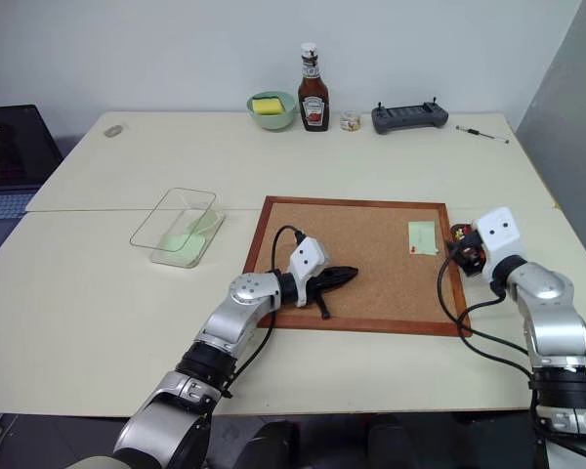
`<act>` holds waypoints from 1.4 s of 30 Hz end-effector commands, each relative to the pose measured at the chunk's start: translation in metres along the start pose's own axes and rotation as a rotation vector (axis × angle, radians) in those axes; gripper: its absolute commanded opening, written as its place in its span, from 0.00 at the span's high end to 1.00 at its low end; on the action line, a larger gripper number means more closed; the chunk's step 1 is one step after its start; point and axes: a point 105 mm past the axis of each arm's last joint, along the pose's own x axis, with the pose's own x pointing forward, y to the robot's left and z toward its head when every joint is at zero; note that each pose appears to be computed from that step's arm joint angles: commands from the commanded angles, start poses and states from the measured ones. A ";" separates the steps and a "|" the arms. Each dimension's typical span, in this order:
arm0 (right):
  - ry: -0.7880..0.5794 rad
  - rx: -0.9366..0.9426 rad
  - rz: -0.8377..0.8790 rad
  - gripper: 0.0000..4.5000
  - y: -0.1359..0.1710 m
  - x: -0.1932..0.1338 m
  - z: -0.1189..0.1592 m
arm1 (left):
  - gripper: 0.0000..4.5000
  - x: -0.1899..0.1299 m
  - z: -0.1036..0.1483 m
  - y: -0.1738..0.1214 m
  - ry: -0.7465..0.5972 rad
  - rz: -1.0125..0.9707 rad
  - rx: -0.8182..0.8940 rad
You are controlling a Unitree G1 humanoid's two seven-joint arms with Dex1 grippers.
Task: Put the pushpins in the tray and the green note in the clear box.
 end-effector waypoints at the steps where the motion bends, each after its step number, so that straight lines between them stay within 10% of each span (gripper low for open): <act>1: -0.037 0.082 0.025 0.20 0.008 -0.001 0.009 | 1.00 0.003 -0.013 -0.006 0.042 -0.021 -0.018; 9: -0.019 0.146 -0.011 0.20 0.013 0.012 -0.002 | 1.00 0.001 -0.014 -0.006 0.045 -0.014 -0.017; 27: -0.031 0.173 -0.003 1.00 0.014 0.017 0.001 | 1.00 -0.001 -0.015 -0.007 0.053 -0.016 -0.007; 42: -0.147 0.185 0.046 1.00 0.015 -0.003 0.035 | 1.00 -0.003 -0.018 -0.006 0.066 -0.013 -0.007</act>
